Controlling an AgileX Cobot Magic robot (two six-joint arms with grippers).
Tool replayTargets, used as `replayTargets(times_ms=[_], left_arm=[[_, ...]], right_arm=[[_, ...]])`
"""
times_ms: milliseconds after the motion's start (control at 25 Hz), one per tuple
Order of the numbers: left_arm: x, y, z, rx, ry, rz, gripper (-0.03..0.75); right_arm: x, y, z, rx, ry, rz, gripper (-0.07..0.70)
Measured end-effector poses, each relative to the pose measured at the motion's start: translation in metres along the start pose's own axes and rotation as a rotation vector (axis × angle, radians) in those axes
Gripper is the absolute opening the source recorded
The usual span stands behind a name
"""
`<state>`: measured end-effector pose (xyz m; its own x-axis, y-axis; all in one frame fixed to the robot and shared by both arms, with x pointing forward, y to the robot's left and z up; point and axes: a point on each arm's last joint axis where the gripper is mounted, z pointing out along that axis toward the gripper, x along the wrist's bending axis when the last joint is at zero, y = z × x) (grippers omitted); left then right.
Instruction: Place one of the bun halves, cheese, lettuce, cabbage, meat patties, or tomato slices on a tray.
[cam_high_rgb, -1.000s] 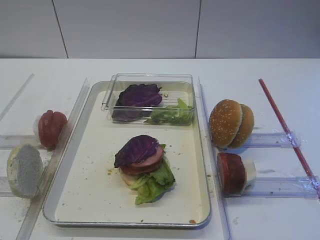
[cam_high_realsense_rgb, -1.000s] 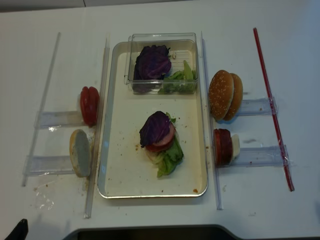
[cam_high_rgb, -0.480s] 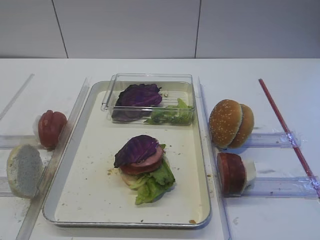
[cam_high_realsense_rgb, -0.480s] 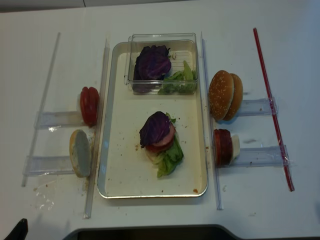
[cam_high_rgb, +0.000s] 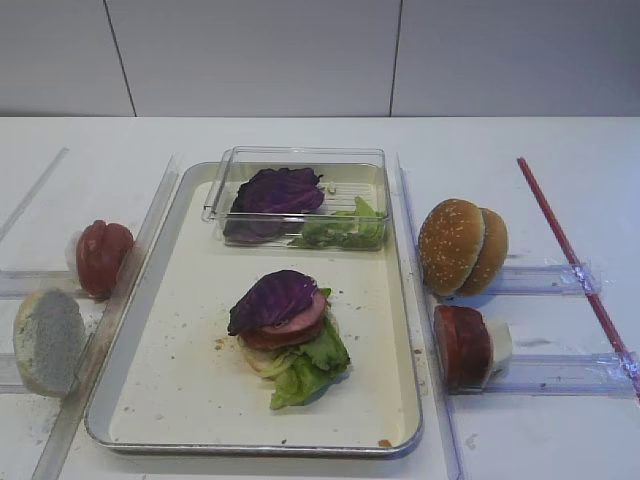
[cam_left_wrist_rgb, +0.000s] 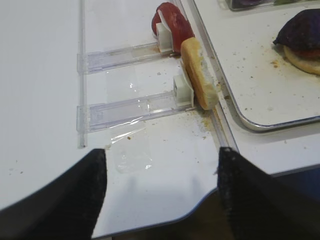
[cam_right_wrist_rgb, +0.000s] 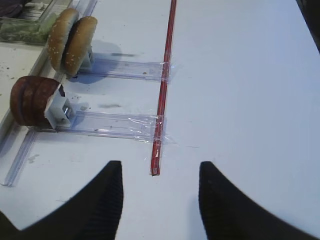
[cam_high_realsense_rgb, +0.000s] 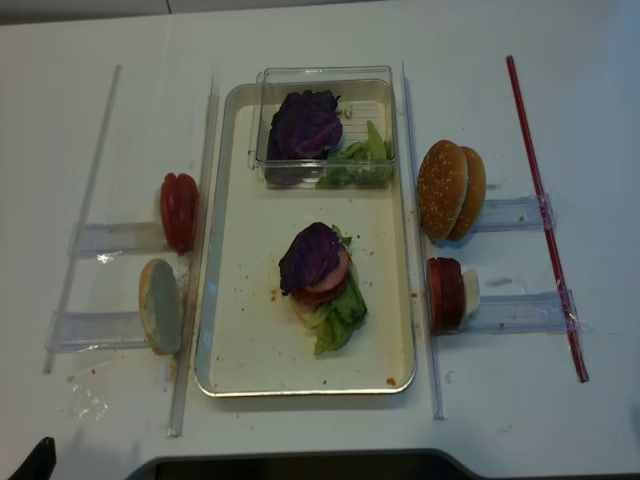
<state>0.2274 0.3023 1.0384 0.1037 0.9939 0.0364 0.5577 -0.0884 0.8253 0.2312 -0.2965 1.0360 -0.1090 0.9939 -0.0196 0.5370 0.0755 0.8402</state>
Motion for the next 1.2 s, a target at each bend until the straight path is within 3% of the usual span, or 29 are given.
replayTargets(times_ms=[1200], left_arm=[[0.0, 0.0, 0.0, 0.0, 0.0, 0.0, 0.447]], right_arm=[[0.0, 0.0002, 0.0, -0.002, 0.0, 0.002, 0.382]])
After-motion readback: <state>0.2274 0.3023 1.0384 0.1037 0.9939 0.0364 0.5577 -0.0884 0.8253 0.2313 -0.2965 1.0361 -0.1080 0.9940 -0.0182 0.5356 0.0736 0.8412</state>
